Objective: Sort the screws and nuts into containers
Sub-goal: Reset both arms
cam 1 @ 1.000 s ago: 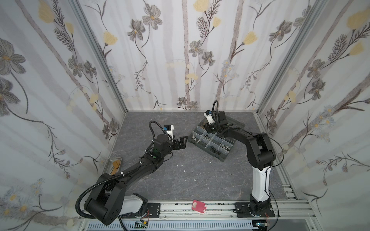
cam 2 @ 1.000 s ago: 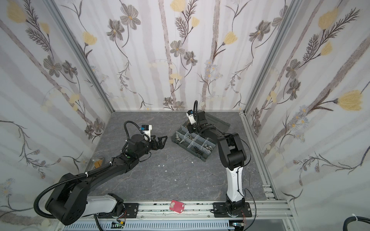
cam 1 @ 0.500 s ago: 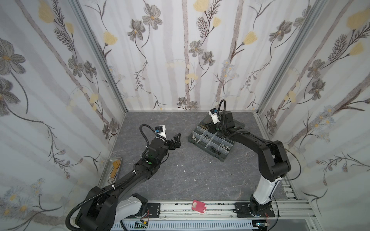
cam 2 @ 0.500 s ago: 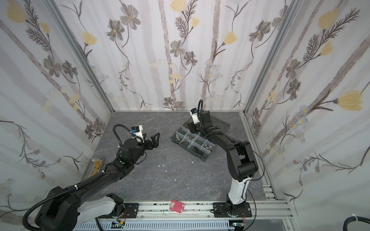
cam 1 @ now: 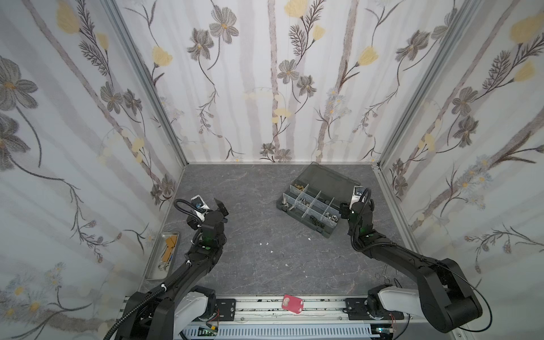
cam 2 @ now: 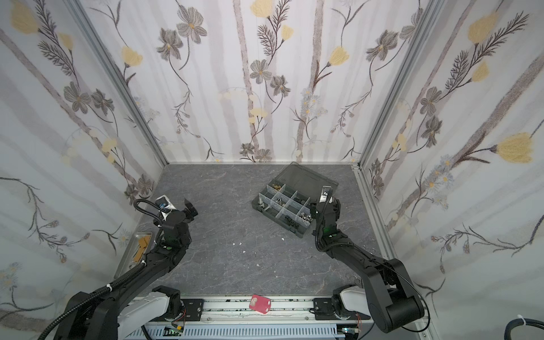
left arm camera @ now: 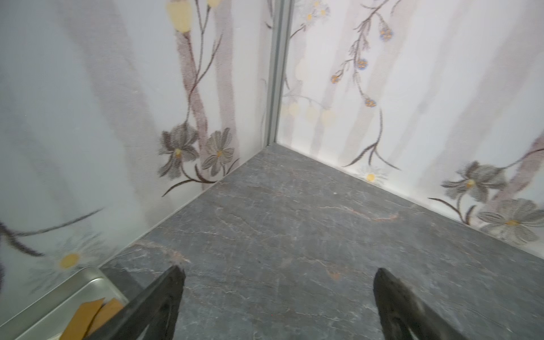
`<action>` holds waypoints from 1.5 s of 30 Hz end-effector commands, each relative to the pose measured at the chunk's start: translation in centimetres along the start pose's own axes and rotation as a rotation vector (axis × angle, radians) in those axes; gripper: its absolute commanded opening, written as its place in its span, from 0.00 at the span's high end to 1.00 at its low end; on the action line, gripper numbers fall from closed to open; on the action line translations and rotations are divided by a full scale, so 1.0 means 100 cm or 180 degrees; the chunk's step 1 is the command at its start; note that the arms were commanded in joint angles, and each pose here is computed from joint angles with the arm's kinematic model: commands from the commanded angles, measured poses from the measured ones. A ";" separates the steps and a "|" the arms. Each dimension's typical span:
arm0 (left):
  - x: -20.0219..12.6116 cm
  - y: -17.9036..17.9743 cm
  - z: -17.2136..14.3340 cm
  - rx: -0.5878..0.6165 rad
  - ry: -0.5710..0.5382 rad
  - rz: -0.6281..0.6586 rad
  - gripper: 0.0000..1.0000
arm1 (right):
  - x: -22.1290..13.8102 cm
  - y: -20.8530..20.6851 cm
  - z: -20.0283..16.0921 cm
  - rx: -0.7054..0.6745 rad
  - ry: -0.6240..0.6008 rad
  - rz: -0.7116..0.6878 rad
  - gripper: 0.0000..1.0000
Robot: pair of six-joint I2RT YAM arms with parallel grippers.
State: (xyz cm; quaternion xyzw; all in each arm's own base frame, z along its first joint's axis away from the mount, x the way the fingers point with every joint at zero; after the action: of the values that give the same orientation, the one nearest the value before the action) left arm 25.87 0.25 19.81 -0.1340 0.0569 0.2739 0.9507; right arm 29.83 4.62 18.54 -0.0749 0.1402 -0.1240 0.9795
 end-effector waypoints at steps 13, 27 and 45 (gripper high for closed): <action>0.017 0.021 -0.032 -0.0125 -0.0258 -0.0415 0.00 | 0.020 -0.036 -0.037 0.0259 -0.0060 -0.0408 0.23; -0.002 0.010 -0.053 0.0235 -0.0578 -0.1456 0.00 | -0.006 -0.045 -0.051 0.0327 -0.0884 0.0258 0.00; 0.050 -0.008 -0.057 0.0264 0.0054 -0.1393 0.00 | 0.014 -0.048 -0.050 0.0422 -0.0633 0.0211 0.01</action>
State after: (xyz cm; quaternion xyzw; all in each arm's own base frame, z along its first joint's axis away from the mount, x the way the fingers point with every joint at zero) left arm 30.21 0.57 13.39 -0.0982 0.0489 0.0619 0.9920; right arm 28.63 -1.00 13.96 -0.0237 0.0488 -0.0949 0.9940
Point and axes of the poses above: each gripper's point midway between its finger pads, its own x axis out along the fingers, its own y axis along the line the jaws close on, z = x × y, the point moved 8 cm from there along -x, back along the fingers, and after that the axes turned 5 degrees about -x, right-handed, at the moved point
